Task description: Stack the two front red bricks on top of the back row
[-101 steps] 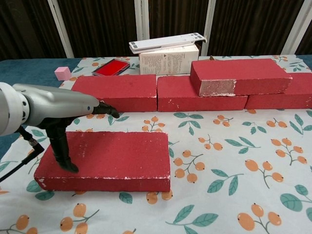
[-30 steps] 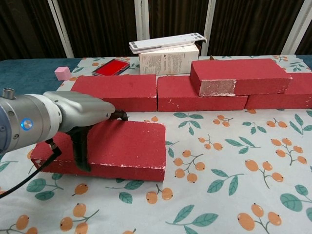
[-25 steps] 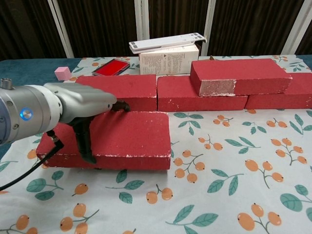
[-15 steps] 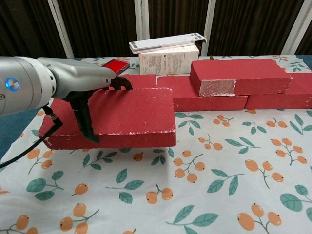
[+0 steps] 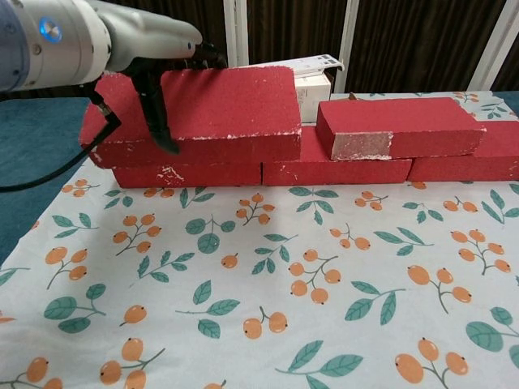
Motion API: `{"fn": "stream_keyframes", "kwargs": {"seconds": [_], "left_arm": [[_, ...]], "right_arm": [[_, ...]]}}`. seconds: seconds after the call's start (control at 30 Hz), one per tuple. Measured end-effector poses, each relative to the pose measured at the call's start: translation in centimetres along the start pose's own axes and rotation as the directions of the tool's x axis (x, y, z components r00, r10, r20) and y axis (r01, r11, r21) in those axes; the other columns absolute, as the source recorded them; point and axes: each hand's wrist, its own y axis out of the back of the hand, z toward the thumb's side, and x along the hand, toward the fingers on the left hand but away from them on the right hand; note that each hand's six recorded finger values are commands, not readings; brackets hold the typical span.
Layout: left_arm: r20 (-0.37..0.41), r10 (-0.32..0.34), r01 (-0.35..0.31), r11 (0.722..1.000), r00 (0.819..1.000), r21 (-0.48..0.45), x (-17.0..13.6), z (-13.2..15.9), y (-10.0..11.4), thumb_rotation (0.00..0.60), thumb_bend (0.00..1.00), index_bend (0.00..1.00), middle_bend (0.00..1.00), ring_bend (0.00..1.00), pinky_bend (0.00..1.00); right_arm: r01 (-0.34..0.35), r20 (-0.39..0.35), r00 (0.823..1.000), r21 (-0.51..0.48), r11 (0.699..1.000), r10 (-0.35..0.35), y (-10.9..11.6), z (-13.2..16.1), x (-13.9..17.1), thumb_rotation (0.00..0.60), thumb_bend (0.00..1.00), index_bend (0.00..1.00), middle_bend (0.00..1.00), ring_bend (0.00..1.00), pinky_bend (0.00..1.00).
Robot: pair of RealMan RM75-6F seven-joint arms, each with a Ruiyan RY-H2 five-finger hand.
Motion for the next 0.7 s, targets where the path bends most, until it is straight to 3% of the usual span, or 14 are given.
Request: {"fn": "stream_keyframes", "kwargs": {"seconds": [0.33, 0.53, 0.7], "left_arm": [[-0.074, -0.145, 0.142, 0.989, 0.987, -0.047, 5.9, -1.2, 0.8, 0.600, 0.02, 0.30, 0.38, 0.28, 0.23], [-0.111, -0.160, 0.152, 0.985, 0.981, -0.080, 9.6, -2.4, 2.1, 0.600, 0.02, 0.31, 0.38, 0.28, 0.22], [-0.100, -0.146, 0.141, 0.989, 0.984, -0.053, 12.0, -2.5, 3.1, 0.600, 0.02, 0.34, 0.37, 0.27, 0.19]], "right_arm": [[-0.012, 0.074, 0.997, 0.022, 1.000, 0.010, -0.5, -1.6, -1.1, 0.600, 0.15, 0.00, 0.00, 0.00, 0.00], [-0.003, 0.104, 0.995, 0.039, 0.999, -0.001, -0.4, -2.1, -1.5, 0.600, 0.15, 0.00, 0.00, 0.00, 0.00], [-0.003, 0.118, 0.993, 0.046, 0.999, -0.003, -0.5, -2.4, -1.5, 0.600, 0.15, 0.00, 0.00, 0.00, 0.00]]}}
